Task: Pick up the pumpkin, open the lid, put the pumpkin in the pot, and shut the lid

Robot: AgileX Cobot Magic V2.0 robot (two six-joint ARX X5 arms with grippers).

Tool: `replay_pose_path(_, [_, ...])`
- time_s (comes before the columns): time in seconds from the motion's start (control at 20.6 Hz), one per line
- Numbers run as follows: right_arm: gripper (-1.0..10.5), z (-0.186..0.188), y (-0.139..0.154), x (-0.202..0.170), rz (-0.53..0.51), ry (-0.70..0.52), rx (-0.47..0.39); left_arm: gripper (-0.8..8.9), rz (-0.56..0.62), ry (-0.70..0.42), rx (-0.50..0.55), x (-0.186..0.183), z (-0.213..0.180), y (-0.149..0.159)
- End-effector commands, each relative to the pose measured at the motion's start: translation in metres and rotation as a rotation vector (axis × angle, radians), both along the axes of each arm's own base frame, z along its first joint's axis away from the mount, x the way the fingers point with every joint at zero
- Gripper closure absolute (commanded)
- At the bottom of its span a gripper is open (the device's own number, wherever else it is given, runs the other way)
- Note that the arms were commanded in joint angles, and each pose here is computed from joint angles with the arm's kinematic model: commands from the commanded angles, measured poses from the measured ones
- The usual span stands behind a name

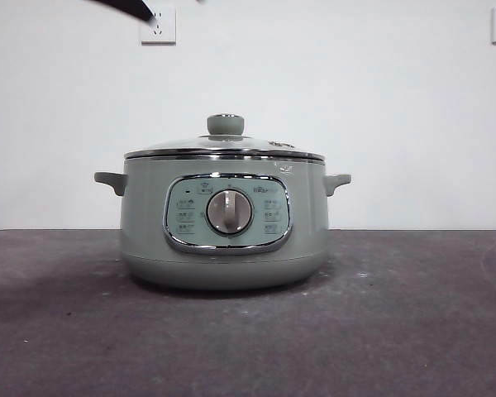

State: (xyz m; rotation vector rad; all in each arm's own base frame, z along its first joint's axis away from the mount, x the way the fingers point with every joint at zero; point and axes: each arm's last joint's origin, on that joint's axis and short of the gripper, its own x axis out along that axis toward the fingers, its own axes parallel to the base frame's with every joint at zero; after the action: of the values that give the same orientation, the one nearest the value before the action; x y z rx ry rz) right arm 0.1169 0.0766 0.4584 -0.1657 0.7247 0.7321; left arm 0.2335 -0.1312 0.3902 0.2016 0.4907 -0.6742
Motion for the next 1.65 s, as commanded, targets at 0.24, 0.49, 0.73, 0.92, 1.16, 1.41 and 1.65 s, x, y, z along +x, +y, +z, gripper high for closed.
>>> replay_pose_path(0.24, [6.6,-0.011,0.013,0.014,0.097,0.145,0.019,6.99,-0.092,0.039,-0.058,-0.084,0.032,0.040])
replay_pose_path(0.49, [9.5,-0.013,0.016,0.018,0.120,0.132,-0.001,8.22,-0.090,0.081,-0.037,-0.103,0.032,0.050])
replay_pose_path(0.73, [9.5,-0.012,0.016,0.019,0.101,0.133,0.014,8.17,-0.088,0.086,-0.034,-0.103,0.031,0.051])
replay_pose_path(0.92, [9.5,-0.012,0.015,0.019,0.096,0.133,0.012,8.17,-0.088,0.086,-0.034,-0.103,0.031,0.051])
replay_pose_path(1.16, [9.5,-0.011,0.015,0.018,0.096,0.132,0.014,8.17,-0.088,0.087,-0.033,-0.103,0.031,0.050])
replay_pose_path(1.41, [9.5,-0.011,0.015,0.018,0.096,0.131,0.013,8.17,-0.087,0.087,-0.032,-0.103,0.031,0.050])
replay_pose_path(1.65, [9.5,-0.011,0.015,0.018,0.096,0.131,0.013,8.17,-0.087,0.089,-0.031,-0.103,0.031,0.050])
